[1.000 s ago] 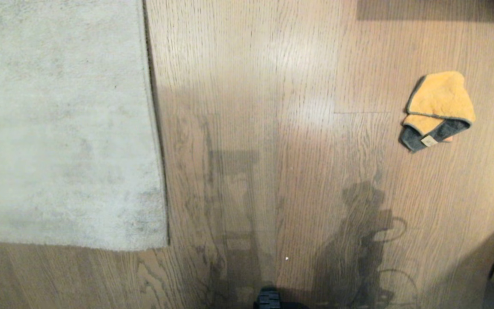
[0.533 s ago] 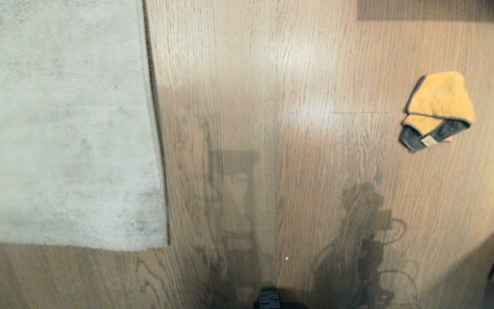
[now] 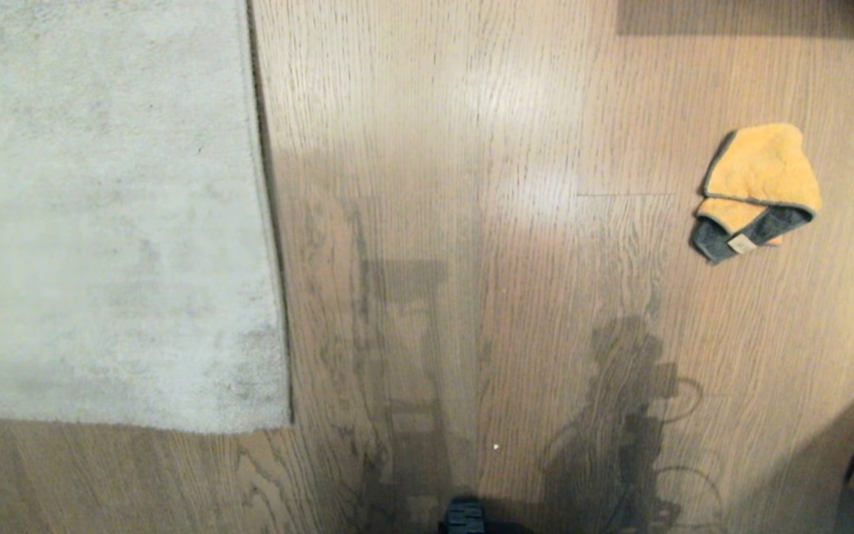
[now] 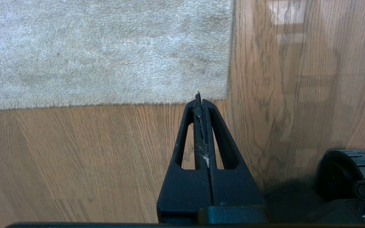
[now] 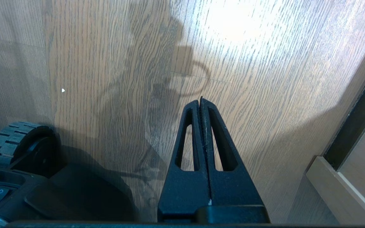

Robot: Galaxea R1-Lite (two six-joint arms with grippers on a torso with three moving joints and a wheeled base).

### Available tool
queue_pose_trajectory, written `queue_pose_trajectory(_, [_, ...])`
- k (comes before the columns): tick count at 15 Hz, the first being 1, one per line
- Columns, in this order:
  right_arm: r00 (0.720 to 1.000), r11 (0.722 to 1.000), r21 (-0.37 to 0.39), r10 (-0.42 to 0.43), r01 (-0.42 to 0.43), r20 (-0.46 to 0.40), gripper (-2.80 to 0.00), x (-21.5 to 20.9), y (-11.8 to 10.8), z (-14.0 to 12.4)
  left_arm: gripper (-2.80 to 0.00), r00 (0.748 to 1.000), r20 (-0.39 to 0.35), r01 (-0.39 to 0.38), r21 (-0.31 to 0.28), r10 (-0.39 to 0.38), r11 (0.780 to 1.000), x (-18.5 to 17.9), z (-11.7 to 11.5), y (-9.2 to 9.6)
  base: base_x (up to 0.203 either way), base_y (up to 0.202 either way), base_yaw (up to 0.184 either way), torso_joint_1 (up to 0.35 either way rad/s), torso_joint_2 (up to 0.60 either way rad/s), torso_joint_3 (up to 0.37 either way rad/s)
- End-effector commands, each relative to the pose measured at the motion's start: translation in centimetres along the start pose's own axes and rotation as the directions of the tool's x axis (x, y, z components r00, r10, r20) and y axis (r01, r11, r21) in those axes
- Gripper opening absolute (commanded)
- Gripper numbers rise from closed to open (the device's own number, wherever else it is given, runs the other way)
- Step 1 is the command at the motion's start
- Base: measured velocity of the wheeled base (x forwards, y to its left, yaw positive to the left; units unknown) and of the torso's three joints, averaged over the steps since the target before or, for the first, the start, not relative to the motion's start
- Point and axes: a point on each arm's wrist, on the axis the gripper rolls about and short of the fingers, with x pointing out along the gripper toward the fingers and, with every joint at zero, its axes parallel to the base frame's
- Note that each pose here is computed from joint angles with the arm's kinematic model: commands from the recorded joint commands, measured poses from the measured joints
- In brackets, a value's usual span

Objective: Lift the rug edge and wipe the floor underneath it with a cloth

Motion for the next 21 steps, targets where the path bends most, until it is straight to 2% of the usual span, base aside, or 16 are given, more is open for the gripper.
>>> queue_pose_trajectory(1, [1.000,1.000,-0.002,0.002,-0.002,-0.002,-2.80,0.02,0.00,0.01,-2.80,1.000,0.000,-0.001,0.000,0.001,1.000,0.00,0.00,0.00,0.000,0.000,0.000,0.000,0.00,0.000])
queue_pose_trajectory(21, [1.000,1.000,-0.002,0.002,-0.002,-0.002,-2.80,0.02,0.00,0.01,-2.80,1.000,0.000,0.002,0.005,-0.002,1.000,0.00,0.00,0.00,0.000,0.000,0.000,0.000,0.00,0.000])
